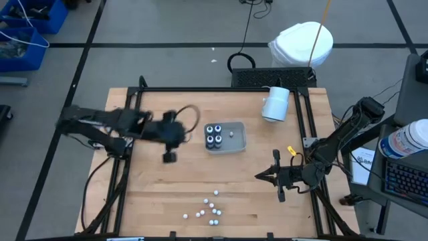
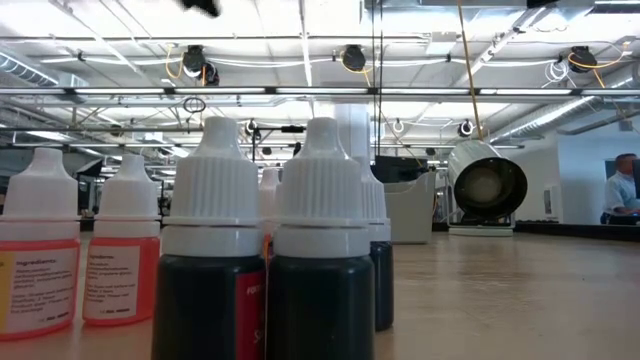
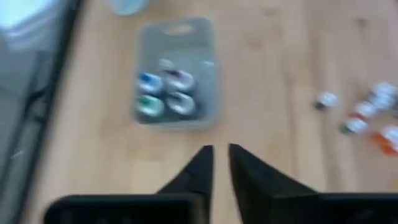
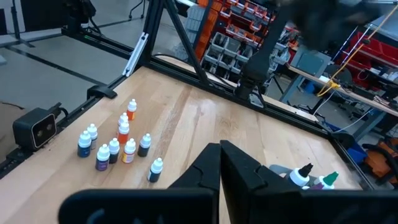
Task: Pick & Place food coloring
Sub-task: Put the small blue food coloring bottle into the top bin
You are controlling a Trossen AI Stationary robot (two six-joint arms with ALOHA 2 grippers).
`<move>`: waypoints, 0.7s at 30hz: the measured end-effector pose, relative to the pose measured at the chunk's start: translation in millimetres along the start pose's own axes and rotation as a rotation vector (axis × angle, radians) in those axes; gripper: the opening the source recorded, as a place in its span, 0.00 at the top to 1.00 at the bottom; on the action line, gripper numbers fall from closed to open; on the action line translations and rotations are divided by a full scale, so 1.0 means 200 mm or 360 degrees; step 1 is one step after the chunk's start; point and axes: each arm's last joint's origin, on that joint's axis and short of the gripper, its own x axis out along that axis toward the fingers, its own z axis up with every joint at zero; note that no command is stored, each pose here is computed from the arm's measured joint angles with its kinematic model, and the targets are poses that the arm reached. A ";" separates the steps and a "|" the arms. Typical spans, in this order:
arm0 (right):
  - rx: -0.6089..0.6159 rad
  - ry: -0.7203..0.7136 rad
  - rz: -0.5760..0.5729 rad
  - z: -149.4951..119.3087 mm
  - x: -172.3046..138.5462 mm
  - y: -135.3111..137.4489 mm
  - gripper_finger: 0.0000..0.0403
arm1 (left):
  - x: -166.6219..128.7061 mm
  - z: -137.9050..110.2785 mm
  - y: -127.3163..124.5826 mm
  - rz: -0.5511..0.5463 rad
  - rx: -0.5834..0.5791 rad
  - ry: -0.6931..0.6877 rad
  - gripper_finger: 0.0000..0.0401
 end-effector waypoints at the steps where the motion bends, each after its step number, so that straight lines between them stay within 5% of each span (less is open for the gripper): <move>1: 0.0012 0.0000 0.0000 0.00 0.00 0.00 1.00 | 0.03 -0.09 -0.04 -0.0072 0.0022 -0.0048 0.94; 5: 0.0037 0.0004 0.0001 0.00 0.00 0.00 1.00 | 0.17 -0.42 -0.13 -0.0237 0.0011 -0.0367 0.97; 10: 0.0031 0.0009 -0.0018 -0.04 0.01 -0.01 1.00 | 0.26 -0.64 -0.15 -0.0223 -0.0008 -0.0832 0.99; 17: 0.0057 -0.0077 -0.0090 -0.07 0.02 -0.04 1.00 | 0.14 -0.77 -0.09 -0.0043 0.0084 -0.1047 0.99; 21: 0.0048 -0.0075 -0.0110 -0.09 0.02 -0.05 1.00 | 0.01 -0.83 -0.04 -0.0084 0.0110 -0.1222 0.99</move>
